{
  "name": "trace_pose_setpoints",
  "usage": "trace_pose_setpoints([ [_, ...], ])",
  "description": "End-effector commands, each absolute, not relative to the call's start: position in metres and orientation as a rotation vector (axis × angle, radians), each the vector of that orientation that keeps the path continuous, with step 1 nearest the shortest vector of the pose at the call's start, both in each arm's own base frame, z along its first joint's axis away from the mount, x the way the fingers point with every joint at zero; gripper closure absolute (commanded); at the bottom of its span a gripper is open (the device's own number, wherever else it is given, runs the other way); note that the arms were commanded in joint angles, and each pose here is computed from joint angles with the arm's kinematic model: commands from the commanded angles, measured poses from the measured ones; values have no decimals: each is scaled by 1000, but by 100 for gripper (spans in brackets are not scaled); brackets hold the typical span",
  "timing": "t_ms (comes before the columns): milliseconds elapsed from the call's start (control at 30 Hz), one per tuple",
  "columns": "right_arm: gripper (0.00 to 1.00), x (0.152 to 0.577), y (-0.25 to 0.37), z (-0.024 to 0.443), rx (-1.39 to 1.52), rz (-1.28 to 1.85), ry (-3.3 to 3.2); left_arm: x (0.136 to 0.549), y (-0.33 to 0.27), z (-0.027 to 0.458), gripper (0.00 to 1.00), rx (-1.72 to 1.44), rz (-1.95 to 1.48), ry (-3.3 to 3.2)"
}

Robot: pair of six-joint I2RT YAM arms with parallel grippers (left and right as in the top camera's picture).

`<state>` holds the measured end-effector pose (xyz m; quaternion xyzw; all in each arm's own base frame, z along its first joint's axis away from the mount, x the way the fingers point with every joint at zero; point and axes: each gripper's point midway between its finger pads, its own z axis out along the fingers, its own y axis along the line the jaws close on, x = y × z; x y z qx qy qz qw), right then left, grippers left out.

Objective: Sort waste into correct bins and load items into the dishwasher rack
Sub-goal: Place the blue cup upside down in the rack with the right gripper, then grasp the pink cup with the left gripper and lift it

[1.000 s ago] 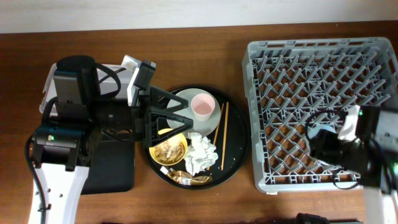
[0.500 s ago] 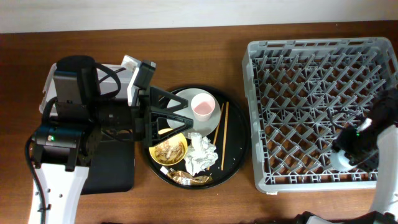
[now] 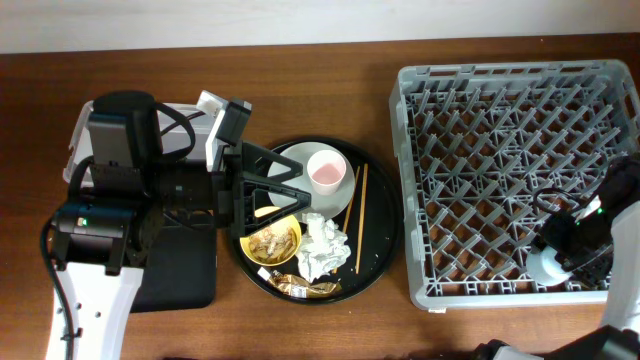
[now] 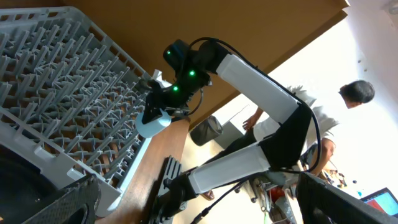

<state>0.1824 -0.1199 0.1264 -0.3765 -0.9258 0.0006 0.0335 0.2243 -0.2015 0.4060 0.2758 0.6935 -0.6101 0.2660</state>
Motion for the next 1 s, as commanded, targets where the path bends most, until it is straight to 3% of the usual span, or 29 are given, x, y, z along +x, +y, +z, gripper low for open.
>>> trace_pose_setpoints([
  [0, 26, 181, -118, 119, -1149, -24, -2817, 219, -201, 412, 0, 770, -1641, 1847],
  [67, 5, 182, -117, 118, -1146, -37, -2812, 219, -201, 412, 0, 770, -1640, 1847],
  [100, 1, 182, -117, 118, -1147, -38, -2812, 219, -201, 412, 0, 770, -1640, 1846],
  [300, 2, 211, -90, 142, -1036, -353, -2966, 221, -201, 412, 0, 765, -1631, 1851],
  [433, 2, 235, -26, 230, -639, -703, -3319, 256, -189, 392, 0, 598, -1325, 1968],
  [567, 2, 210, 43, 283, -113, -829, -3553, 311, -137, 360, 0, 275, -732, 2113],
  [633, 1, 195, 74, 301, 131, -994, -3565, 313, -141, 357, 0, 282, -703, 2119],
  [700, 1, 191, 77, 303, 170, -997, -3573, 319, -141, 351, 0, 272, -665, 2134],
  [967, 2, 204, 75, 295, 139, -977, -3540, 403, -187, 201, 1, 333, -357, 2444],
])
